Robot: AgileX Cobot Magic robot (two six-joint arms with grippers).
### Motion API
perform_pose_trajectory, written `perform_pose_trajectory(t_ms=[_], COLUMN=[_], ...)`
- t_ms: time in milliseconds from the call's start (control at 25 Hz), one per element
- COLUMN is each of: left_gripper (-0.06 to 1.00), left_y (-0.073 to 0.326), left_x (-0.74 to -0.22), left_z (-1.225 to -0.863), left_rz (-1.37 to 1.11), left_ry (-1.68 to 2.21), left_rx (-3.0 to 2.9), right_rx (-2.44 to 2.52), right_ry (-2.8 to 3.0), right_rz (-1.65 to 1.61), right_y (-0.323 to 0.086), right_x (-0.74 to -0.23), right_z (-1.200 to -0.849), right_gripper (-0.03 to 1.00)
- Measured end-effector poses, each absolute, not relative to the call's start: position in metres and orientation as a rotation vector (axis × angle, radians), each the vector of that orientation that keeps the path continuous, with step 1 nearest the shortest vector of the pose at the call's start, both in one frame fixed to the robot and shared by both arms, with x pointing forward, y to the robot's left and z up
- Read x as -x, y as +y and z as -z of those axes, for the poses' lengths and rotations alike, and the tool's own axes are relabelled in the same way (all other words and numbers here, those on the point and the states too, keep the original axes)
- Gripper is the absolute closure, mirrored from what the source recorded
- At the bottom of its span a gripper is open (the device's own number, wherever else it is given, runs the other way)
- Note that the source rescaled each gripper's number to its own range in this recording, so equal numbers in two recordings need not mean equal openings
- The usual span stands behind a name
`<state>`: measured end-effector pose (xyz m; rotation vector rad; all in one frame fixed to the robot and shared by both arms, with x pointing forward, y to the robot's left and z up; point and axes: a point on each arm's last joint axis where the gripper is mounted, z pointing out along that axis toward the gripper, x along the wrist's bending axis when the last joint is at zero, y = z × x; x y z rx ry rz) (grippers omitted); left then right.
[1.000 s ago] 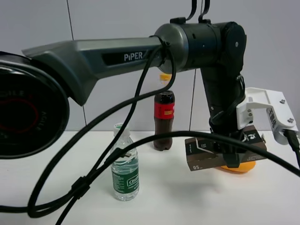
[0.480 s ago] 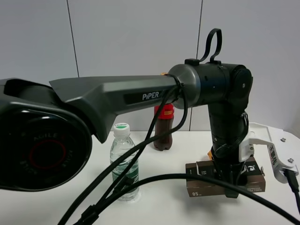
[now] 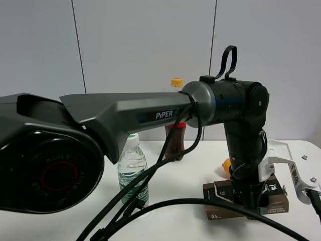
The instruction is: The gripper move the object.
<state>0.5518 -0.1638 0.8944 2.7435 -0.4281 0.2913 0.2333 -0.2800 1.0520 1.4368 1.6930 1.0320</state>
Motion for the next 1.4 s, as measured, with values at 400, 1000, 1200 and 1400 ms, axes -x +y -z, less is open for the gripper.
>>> perform_pose_trajectory(t_ms=[400, 1000, 1200, 1400], left_gripper=[0.49, 0.38, 0.38, 0.38], left_y=[-0.166, -0.126, -0.071, 0.018], left_x=[-0.553, -0.552, -0.553, -0.552], left_z=[-0.895, -1.046, -1.151, -1.225], left_rz=[-0.268, -0.524, -0.615, -0.723], left_ry=[-0.187, 0.127, 0.426, 0.582], left_rx=[-2.734, -2.677, -2.433, -2.313], right_rx=[-1.437, -1.437, -1.437, -1.437], right_ry=[1.693, 1.693, 1.693, 1.693], right_rz=[-1.032, -1.032, -1.032, -1.032], right_y=[-0.28, -0.28, -0.28, -0.28], right_x=[-0.233, -0.233, -0.233, -0.233], right_z=[-1.052, -1.052, -1.052, -1.052], right_gripper=[-0.03, -0.03, -0.03, -0.03])
